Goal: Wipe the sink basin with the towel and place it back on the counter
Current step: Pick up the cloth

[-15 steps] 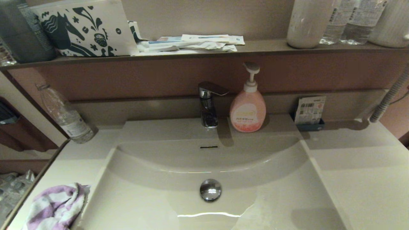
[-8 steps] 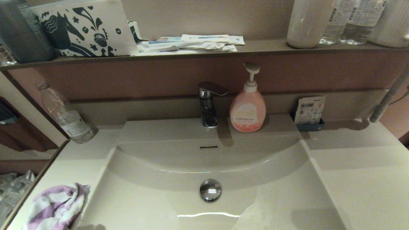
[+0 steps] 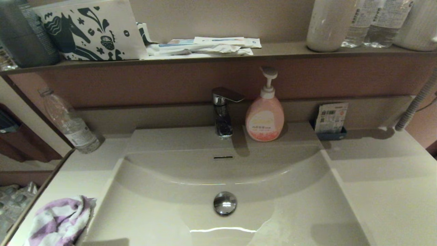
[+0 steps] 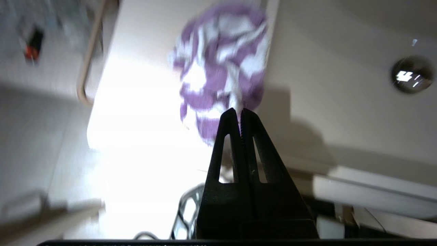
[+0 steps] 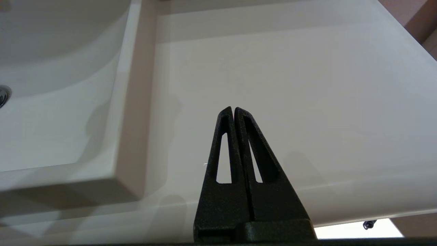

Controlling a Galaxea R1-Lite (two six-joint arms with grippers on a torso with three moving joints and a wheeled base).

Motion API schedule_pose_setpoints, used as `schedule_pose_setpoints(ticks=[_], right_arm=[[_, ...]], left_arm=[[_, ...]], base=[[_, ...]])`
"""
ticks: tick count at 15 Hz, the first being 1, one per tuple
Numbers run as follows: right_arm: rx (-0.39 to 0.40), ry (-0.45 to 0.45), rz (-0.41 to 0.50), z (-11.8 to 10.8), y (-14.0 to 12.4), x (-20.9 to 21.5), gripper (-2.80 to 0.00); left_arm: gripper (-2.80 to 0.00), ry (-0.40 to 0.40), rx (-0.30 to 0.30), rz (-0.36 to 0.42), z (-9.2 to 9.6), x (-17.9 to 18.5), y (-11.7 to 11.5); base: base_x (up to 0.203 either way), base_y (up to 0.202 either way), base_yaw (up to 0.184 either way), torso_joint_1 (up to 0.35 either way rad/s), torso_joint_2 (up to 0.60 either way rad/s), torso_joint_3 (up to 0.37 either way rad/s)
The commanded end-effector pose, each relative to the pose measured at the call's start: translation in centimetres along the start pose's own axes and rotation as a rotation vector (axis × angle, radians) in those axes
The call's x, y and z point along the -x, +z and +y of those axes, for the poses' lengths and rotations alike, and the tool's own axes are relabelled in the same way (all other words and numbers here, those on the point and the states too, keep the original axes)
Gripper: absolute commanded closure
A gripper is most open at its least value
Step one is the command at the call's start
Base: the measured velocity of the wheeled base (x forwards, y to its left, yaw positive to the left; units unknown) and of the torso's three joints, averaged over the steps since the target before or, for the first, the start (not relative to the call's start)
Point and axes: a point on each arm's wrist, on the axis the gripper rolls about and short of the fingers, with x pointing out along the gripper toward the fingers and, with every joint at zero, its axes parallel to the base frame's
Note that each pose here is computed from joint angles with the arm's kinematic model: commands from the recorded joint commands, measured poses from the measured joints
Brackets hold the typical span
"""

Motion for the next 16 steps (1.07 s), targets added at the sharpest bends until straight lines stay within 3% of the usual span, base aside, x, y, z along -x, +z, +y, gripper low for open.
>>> schedule_pose_setpoints(ticks=[1, 4, 8, 9, 11, 16], right_arm=[[0.000, 0.000, 0.003, 0.0, 0.0, 0.0, 0.00], [0.000, 0.000, 0.002, 0.0, 0.0, 0.0, 0.00], [-0.001, 0.000, 0.002, 0.0, 0.0, 0.0, 0.00], [0.000, 0.000, 0.002, 0.0, 0.0, 0.0, 0.00], [0.000, 0.000, 0.002, 0.0, 0.0, 0.0, 0.00], [0.000, 0.000, 0.002, 0.0, 0.0, 0.0, 0.00]], left_arm=[[0.00, 0.028, 0.011, 0.154, -0.7, -2.7, 2.1], [0.00, 0.056, 0.066, 0.287, -1.4, -5.8, 3.8], [0.00, 0.072, 0.076, 0.334, -2.3, -9.7, 6.0], [-2.80, 0.073, 0.074, 0.333, -2.5, -10.6, 6.5], [-2.80, 0.089, 0.073, 0.360, -2.8, -12.0, 7.2], [-2.80, 0.229, 0.105, 0.407, -1.9, -14.2, 7.8]], base=[[0.000, 0.000, 0.000, 0.000, 0.00, 0.000], [0.000, 0.000, 0.000, 0.000, 0.00, 0.000], [0.000, 0.000, 0.000, 0.000, 0.00, 0.000], [0.000, 0.000, 0.000, 0.000, 0.00, 0.000], [0.000, 0.000, 0.000, 0.000, 0.00, 0.000], [0.000, 0.000, 0.000, 0.000, 0.00, 0.000]])
